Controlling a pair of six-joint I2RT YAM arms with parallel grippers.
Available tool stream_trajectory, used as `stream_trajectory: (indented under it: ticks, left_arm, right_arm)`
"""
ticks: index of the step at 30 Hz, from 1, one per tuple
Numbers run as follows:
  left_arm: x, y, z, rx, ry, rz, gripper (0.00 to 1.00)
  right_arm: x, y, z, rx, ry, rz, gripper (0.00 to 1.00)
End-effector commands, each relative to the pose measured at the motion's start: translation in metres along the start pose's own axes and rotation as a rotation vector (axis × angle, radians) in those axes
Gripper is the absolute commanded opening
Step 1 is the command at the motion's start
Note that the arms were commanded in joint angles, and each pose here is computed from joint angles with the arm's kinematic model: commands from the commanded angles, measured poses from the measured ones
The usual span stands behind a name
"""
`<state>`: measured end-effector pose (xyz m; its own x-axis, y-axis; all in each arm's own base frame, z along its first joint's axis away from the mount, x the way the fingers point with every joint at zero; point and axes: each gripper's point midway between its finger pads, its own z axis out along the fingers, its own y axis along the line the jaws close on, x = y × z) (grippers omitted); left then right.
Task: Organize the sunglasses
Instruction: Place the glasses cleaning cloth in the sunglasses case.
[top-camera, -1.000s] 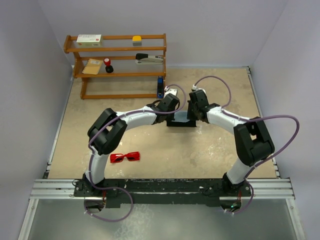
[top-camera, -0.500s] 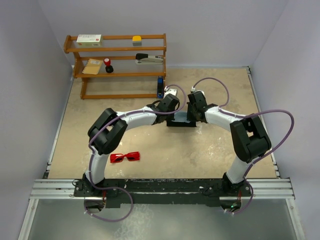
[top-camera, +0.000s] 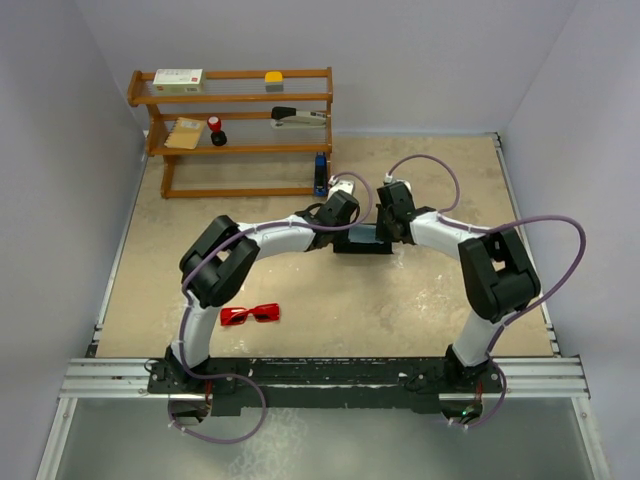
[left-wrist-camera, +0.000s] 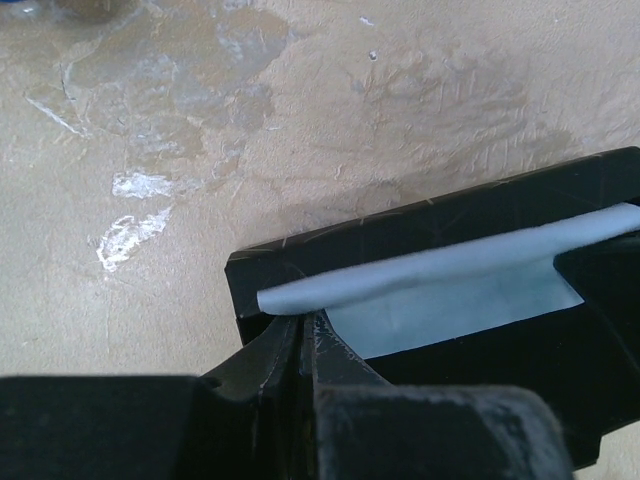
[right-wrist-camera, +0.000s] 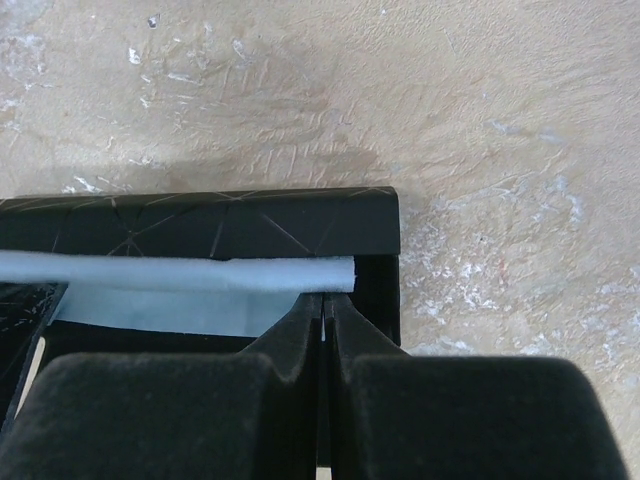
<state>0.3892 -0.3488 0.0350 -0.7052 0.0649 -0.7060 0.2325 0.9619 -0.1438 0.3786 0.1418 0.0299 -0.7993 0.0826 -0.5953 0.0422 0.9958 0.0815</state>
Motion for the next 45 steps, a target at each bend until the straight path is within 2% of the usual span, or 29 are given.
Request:
stream_trajectory:
  ticks: [1,22,45]
  left_arm:
    - [-0.01,-0.003,0.008,0.011,-0.033,-0.044,0.0]
    - [-0.003,-0.002,0.016,-0.007,-0.004,-0.059,0.0]
    - [0.004,-0.003,-0.005,-0.011,0.059,-0.184,0.0]
  right_arm:
    - [-0.027,0.002,-0.001,0.007,-0.068,0.004,0.0]
    - [-0.028,0.003,0.003,0.003,-0.06,-0.003,0.0]
    - [-0.024,0.003,-0.006,-0.018,-0.059,0.009,0.0]
